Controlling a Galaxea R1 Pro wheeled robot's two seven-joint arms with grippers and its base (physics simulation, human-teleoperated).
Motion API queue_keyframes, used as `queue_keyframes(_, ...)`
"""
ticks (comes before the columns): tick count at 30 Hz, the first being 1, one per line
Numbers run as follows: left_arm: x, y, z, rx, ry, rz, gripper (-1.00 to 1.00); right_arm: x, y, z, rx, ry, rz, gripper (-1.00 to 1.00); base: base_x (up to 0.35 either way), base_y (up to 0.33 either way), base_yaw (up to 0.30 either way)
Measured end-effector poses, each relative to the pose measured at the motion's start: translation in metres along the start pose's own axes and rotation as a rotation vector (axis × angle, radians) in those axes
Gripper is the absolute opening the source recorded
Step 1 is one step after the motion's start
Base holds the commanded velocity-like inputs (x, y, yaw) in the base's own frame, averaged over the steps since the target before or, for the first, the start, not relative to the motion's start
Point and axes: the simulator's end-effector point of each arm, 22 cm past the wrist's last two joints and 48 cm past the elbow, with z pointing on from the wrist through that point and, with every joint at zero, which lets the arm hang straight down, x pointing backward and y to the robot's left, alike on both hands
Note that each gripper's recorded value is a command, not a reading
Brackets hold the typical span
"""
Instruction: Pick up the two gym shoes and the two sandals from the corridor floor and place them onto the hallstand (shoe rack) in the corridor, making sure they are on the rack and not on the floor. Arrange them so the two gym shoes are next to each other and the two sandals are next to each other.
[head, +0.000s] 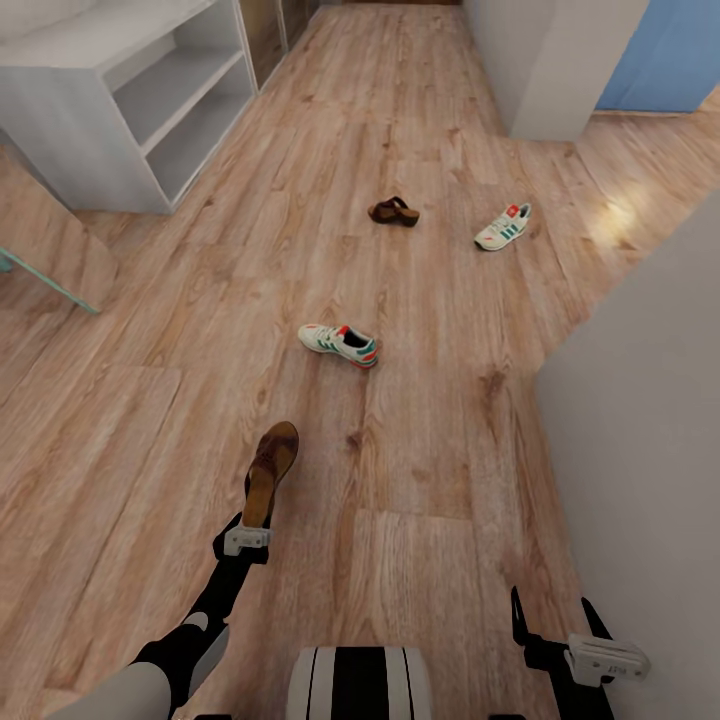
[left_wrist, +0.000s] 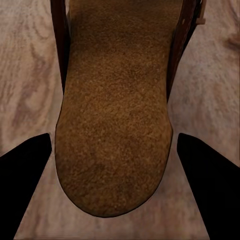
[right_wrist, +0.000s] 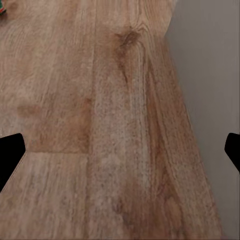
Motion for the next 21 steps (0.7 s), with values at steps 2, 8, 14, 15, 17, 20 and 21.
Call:
queue_keyframes(2, -0.0011, 0.0002, 0.0001, -0.001, -0.002, 0.000, -1.00, -0.0007, 0.0000, 0.0000, 0.000, -0.002, 0.000, 1.00, 0.000, 0.000, 0.100)
queue_keyframes(8, -0.0027, 0.0001, 0.0001, 0.000, -0.005, 0.000, -1.00, -0.0018, -0.0001, 0.0001, 0.000, -0.004, 0.001, 1.00, 0.000, 0.000, 0.057)
queue_keyframes(14, -0.0033, 0.0001, 0.0001, 0.000, -0.006, 0.000, -1.00, -0.0022, -0.0002, 0.0001, 0.001, -0.005, 0.001, 1.00, 0.000, 0.000, 0.020)
queue_keyframes(15, -0.0034, 0.0001, 0.0001, 0.000, -0.006, 0.000, -1.00, -0.0023, -0.0003, 0.0001, 0.001, -0.005, 0.001, 1.00, 0.000, 0.000, 0.012)
queue_keyframes(17, -0.0035, 0.0001, 0.0001, 0.000, -0.006, 0.000, -1.00, -0.0022, -0.0004, 0.0001, 0.001, -0.005, 0.001, 1.00, 0.000, 0.000, 0.009)
queue_keyframes(20, -0.0036, 0.0002, 0.0001, 0.000, -0.006, 0.000, -1.00, -0.0023, -0.0006, 0.0001, 0.001, -0.006, 0.001, 1.00, 0.000, 0.000, 0.006)
queue_keyframes(21, -0.0036, 0.0002, 0.0001, 0.000, -0.006, 0.000, -1.00, -0.0024, -0.0006, 0.0001, 0.001, -0.006, 0.001, 1.00, 0.000, 0.000, 0.004)
